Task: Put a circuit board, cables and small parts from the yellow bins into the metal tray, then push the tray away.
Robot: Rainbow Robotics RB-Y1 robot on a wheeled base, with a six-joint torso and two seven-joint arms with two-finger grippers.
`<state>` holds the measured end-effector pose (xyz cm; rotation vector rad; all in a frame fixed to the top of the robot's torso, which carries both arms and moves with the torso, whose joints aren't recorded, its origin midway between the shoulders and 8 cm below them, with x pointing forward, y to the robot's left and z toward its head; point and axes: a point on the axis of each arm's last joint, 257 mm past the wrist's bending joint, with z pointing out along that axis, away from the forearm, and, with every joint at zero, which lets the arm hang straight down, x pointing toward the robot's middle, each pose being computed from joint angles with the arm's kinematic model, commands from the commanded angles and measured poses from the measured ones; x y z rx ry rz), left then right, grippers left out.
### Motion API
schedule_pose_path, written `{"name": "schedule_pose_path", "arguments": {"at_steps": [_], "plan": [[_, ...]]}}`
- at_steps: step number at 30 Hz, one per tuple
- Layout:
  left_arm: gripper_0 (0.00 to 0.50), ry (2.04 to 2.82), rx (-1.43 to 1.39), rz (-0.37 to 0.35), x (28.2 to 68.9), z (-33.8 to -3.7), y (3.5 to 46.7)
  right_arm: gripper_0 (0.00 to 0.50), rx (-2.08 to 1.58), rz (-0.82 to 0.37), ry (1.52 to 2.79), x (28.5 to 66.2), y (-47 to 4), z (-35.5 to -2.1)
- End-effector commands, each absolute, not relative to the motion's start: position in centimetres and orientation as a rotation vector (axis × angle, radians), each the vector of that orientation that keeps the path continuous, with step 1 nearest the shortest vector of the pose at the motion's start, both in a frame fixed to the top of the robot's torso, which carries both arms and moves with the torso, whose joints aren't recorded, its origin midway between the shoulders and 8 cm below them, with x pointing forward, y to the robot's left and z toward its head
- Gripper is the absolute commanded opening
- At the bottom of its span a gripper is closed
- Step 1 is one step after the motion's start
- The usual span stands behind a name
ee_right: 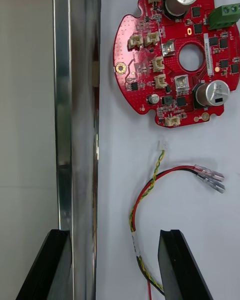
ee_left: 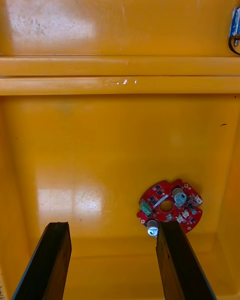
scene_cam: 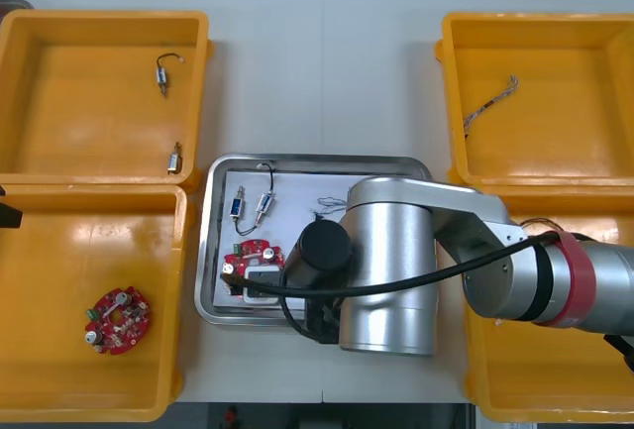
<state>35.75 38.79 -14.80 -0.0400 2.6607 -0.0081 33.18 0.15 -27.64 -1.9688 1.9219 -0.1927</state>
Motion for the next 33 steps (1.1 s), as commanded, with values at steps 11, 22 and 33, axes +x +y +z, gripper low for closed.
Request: {"name": "schedule_pose_path", "arguments": {"at_steps": [11, 22, 33], "plan": [[0.5, 2.642, 0.064, 0.085, 35.6, -13.9, 39.7, 0.5, -1.982, -0.2, 1.928, 31.6, 1.9, -30.2], [0.5, 2.642, 0.064, 0.085, 35.6, -13.9, 39.7, 0.5, -2.008, -0.186, 1.953, 30.0, 1.4, -31.8], [0.5, 2.642, 0.064, 0.085, 35.6, -13.9, 39.7, 0.5, -1.988, -0.206, 1.984, 30.4, 2.1, -33.2]]}}
